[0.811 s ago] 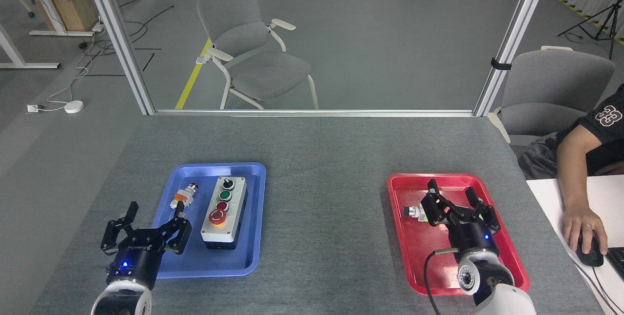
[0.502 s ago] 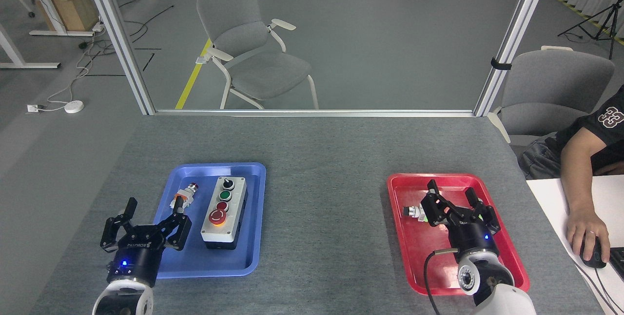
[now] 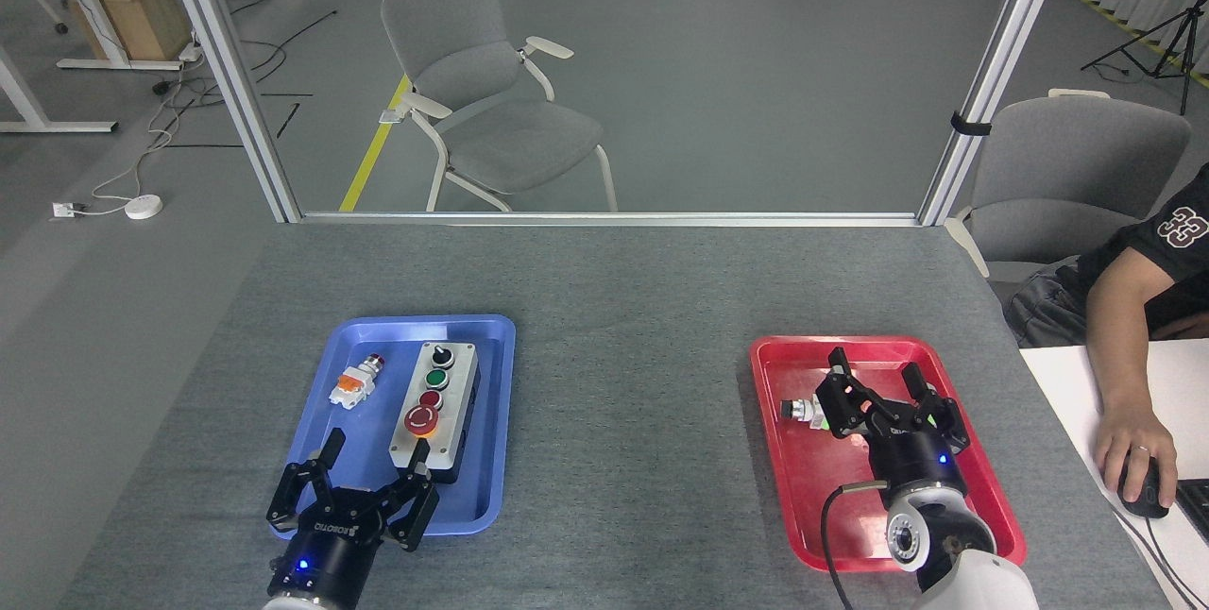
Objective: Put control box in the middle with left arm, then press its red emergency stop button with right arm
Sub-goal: 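Lower the left gripper to the near edge of the grey control box, then close the left gripper on the near end of the control box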
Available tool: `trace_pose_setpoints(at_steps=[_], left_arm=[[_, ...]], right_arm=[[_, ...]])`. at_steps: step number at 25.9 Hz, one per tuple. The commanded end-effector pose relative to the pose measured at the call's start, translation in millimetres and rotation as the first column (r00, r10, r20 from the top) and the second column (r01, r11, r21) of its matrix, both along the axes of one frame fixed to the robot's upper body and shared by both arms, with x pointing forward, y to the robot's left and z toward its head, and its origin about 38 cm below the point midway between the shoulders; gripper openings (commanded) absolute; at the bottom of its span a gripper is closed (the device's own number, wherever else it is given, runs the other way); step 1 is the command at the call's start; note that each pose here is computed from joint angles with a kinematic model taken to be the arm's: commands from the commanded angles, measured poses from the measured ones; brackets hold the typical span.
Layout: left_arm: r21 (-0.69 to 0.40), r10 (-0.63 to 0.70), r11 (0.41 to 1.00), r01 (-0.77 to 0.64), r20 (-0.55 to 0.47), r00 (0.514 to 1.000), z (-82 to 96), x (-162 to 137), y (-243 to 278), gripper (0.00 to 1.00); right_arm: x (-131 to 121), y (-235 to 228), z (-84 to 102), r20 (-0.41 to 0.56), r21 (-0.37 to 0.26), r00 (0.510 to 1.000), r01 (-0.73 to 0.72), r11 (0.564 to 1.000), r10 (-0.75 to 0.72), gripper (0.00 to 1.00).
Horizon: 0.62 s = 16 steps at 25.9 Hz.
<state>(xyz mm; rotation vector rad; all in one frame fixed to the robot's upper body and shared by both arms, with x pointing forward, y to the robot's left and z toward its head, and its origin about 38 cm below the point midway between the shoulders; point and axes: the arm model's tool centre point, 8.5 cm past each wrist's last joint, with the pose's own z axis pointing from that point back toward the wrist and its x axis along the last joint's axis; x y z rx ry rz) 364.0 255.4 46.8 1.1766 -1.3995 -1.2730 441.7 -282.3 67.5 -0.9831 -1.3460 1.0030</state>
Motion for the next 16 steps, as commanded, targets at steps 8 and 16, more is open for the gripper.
trace_pose_setpoints(at_steps=[8,16], left_arm=[[0.030,0.047,0.999,-0.040,-0.261,0.964,-58.2,38,-8,0.99],[0.046,0.091,0.996,-0.082,-0.271,0.958,-59.3,41,5,0.99]], right_arm=[[0,0,0.3,0.005,0.002,1.000,0.001,1.000,-0.001,1.00],[0,0,0.3,0.005,0.002,1.000,0.001,1.000,-0.001,1.00]])
